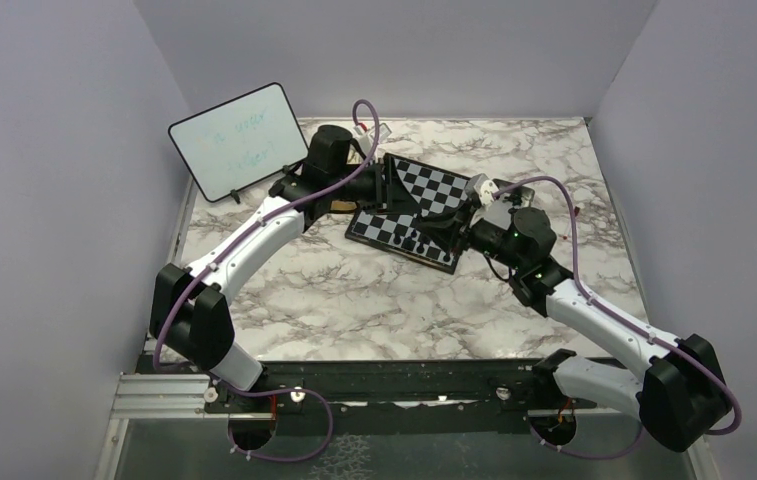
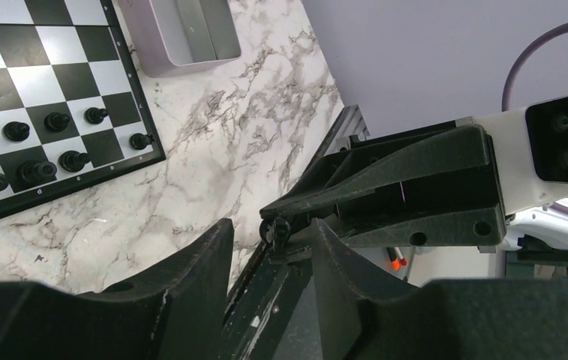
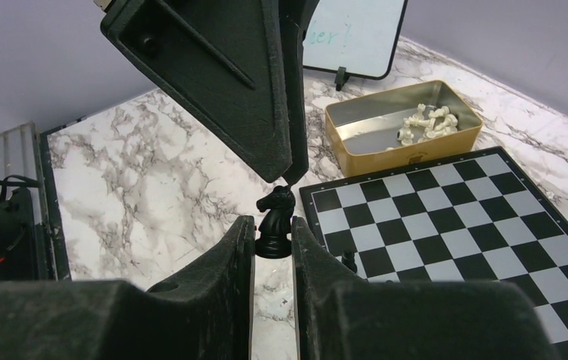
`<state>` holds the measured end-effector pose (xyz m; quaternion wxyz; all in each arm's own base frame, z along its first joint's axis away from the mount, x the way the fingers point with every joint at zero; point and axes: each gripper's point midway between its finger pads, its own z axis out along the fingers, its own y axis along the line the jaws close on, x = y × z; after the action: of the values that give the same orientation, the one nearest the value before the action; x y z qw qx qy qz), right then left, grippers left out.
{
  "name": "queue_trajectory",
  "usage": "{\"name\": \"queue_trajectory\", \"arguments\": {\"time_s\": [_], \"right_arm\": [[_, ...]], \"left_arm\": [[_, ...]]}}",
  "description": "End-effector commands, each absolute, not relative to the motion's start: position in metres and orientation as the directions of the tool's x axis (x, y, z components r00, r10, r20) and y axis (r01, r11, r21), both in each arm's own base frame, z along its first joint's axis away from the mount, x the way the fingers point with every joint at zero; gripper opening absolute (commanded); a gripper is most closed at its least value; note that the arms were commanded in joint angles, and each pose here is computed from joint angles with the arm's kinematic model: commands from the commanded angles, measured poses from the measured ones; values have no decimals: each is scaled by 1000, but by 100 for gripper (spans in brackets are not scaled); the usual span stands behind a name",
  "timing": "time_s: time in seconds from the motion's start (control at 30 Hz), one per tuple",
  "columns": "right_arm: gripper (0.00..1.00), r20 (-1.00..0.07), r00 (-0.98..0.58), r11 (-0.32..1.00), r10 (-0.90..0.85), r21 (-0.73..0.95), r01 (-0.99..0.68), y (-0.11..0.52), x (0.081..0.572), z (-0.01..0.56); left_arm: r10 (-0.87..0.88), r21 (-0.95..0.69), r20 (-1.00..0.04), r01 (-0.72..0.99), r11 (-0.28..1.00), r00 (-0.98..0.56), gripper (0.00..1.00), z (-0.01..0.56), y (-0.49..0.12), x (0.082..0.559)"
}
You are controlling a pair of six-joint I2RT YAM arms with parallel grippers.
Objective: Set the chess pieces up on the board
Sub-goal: Pick up the chess piece from the storage box.
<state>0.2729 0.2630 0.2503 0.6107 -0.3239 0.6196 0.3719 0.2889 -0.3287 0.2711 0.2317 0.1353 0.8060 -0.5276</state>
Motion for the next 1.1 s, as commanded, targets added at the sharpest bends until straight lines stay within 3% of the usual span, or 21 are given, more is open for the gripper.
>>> {"name": "queue_trajectory", "arguments": {"time_s": [0.0,0.23,0.47,0.57,0.67,0.83,1.0,1.07], "right_arm": [[19,-997,11,488,76,28,-873,268,271,271],[19,-998,-13,496,61,42,-868,270,275,268],[19,-998,-12,512,62,42,-858,268,279,270],[21,-997,-57,521,55,77,-850,269,281,266],[31,-989,-141,539,34,137,-831,267,282,259],[57,-971,-234,594,52,219,-774,256,278,249],[67,-932,-352,666,85,316,-676,238,269,242],[76,-917,-386,688,101,344,-638,231,267,244]], "left_arm": [[-6,-798,-519,482,362,-855,42,274,-337,282],[21,-804,-501,475,357,-865,37,267,-345,277],[18,-802,-505,477,359,-863,10,271,-344,275],[19,-792,-521,491,364,-854,5,274,-342,275],[14,-767,-537,496,407,-843,4,271,-338,280],[1,-718,-562,488,496,-827,4,259,-331,293],[-15,-609,-606,452,652,-795,4,239,-313,317],[-13,-549,-629,433,715,-777,4,228,-303,327]]}}
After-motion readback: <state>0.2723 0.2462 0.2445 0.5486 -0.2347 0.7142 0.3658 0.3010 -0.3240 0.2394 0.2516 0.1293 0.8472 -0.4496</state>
